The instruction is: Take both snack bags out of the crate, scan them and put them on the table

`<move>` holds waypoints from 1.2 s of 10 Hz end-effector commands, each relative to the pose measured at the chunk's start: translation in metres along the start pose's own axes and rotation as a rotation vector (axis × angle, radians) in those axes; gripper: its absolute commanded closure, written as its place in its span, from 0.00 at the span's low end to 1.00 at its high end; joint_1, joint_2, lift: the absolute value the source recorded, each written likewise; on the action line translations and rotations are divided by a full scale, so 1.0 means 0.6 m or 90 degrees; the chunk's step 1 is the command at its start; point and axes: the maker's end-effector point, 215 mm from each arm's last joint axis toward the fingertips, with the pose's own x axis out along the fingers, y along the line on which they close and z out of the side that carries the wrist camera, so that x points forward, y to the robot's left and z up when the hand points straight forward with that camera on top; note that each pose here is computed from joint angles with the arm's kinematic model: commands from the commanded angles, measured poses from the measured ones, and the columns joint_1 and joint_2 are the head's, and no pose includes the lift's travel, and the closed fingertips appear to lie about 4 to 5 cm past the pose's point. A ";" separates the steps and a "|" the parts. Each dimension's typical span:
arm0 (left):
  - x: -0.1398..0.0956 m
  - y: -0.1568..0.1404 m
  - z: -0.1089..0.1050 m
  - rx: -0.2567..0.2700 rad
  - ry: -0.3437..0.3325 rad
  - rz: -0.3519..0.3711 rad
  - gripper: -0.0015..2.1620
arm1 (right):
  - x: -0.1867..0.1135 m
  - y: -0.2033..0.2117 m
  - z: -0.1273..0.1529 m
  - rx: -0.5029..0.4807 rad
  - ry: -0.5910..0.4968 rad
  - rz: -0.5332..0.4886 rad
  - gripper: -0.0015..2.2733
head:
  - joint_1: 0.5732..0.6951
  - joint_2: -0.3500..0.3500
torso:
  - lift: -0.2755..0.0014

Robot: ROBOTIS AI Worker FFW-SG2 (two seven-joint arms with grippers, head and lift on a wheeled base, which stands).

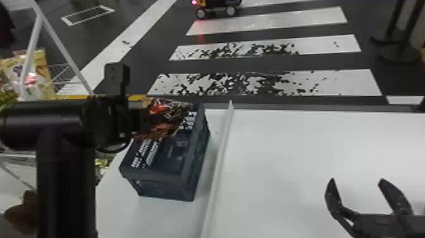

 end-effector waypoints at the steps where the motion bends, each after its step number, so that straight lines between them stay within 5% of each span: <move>1: 0.005 -0.055 -0.004 -0.001 0.001 -0.032 0.99 | -0.003 -0.001 -0.001 0.001 0.002 -0.002 0.02 | 1.00 0.87 | 0.66; 8: 0.000 -0.333 -0.013 0.027 0.002 -0.159 0.99 | -0.005 -0.014 -0.005 -0.007 0.015 -0.011 0.02 | 1.00 0.59 | 0.66; 12: 0.008 -0.388 -0.112 0.028 0.053 -0.202 0.99 | 0.018 -0.042 0.022 -0.006 -0.002 -0.026 0.02 | 1.00 0.48 | 0.66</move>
